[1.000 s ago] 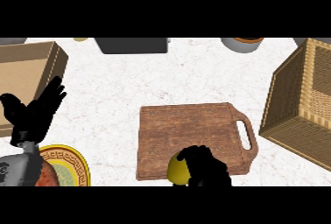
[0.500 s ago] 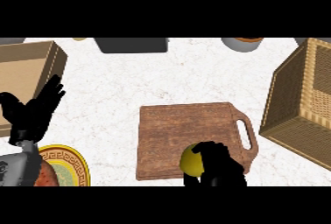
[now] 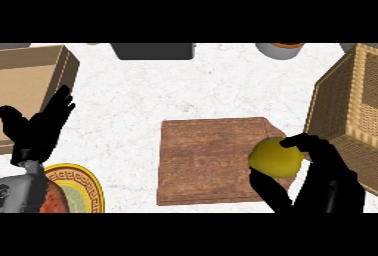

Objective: Pick the lemon from the cutting board and place it in the basket

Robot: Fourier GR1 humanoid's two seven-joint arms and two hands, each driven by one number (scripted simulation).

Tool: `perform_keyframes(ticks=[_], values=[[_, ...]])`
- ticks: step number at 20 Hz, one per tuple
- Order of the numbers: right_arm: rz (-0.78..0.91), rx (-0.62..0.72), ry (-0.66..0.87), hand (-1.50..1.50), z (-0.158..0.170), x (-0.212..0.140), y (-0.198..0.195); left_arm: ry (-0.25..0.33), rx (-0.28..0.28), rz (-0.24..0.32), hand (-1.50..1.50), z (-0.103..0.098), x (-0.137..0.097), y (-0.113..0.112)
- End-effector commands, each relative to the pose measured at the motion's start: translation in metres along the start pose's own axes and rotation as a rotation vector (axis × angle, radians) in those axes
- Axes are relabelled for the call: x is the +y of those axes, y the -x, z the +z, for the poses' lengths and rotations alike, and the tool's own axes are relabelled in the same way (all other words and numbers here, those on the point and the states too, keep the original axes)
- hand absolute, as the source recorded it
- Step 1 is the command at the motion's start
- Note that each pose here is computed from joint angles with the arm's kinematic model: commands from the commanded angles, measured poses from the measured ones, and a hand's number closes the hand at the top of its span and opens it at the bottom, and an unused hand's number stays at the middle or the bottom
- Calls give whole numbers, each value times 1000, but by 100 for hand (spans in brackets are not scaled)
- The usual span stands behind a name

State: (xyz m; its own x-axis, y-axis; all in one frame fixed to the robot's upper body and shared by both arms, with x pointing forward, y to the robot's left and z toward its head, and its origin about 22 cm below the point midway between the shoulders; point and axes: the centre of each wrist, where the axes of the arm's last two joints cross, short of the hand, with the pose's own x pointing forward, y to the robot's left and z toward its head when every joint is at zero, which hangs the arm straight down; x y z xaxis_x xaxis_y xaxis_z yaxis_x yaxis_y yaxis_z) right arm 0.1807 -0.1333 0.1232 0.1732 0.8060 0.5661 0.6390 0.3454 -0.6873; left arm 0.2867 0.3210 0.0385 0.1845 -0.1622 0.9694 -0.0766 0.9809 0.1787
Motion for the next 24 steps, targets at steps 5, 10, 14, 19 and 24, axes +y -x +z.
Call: perform_keyframes(ticks=[5, 10, 14, 19, 24], values=[[-112, 125, -16, 150, -102, -54, 49, -4, -20, -3, 0, -8, -8, -5], [-63, 261, 160, 150, -141, -66, 84, 9, 0, 3, 0, -3, -8, -3], [-105, 277, 54, -150, -169, -46, 128, 18, -7, 13, 0, -15, -1, 4], [-115, 212, 6, -150, -202, -37, 131, 15, -6, -15, 0, -15, -17, -6], [-216, 205, 98, -150, -196, -42, 139, 2, 13, -8, 0, -12, 4, 2]])
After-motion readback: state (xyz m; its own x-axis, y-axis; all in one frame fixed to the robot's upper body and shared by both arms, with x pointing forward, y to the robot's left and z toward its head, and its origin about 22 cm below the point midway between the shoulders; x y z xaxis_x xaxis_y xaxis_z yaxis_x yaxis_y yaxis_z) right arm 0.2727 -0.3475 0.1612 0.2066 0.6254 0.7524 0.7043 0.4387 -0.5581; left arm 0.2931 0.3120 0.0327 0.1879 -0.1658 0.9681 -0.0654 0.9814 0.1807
